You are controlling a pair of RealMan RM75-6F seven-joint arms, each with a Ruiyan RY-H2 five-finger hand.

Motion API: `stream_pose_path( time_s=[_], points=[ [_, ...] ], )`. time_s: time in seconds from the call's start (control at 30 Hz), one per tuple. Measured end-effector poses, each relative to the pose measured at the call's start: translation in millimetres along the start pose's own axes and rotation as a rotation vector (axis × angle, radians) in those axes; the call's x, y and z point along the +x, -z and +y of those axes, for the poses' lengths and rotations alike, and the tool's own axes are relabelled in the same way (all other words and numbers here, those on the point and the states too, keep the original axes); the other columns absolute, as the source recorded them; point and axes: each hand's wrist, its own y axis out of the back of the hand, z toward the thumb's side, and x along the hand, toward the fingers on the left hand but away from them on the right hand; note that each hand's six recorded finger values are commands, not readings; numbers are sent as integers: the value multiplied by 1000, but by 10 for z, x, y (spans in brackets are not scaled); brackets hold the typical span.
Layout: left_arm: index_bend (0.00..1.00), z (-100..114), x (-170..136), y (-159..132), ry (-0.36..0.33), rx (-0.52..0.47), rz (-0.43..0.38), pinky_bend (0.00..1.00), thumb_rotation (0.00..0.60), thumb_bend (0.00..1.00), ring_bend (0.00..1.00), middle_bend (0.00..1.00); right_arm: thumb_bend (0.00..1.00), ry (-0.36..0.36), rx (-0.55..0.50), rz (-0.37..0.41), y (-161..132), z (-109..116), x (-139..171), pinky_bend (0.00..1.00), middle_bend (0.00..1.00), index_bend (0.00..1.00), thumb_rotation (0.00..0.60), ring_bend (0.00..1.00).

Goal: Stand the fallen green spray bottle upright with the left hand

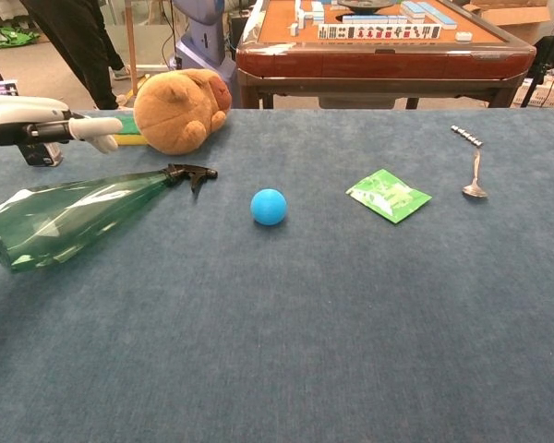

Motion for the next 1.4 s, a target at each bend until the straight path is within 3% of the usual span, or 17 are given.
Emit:
stream_pose_path(
  time_s=[0.37, 0.7, 1.07, 1.3, 1.4],
  points=[
    [254, -93, 404, -64, 48, 92, 137, 0, 7, 57, 0, 247, 327, -2, 7, -15, 31, 11, 25, 193, 262, 247, 600, 131],
    [273, -218, 449, -302, 61, 194, 91, 0, 6, 57, 14, 281, 327, -7, 4, -18, 36, -9, 23, 193, 262, 247, 600, 131],
    [283, -249, 258, -577, 46, 240, -36, 0, 11, 57, 29, 292, 328, -11, 5, -25, 53, -23, 29, 193, 262, 247, 600, 131],
    [196, -227, 80, -661, -20, 309, -119, 0, 218, 55, 22, 230, 327, -13, 4, -24, 56, -36, 19, 193, 262, 247, 600, 131],
    [139, -236, -1, -661, -39, 340, -144, 0, 278, 54, 5, 174, 327, -13, 6, -26, 65, -31, 21, 193, 262, 247, 600, 131]
  ],
)
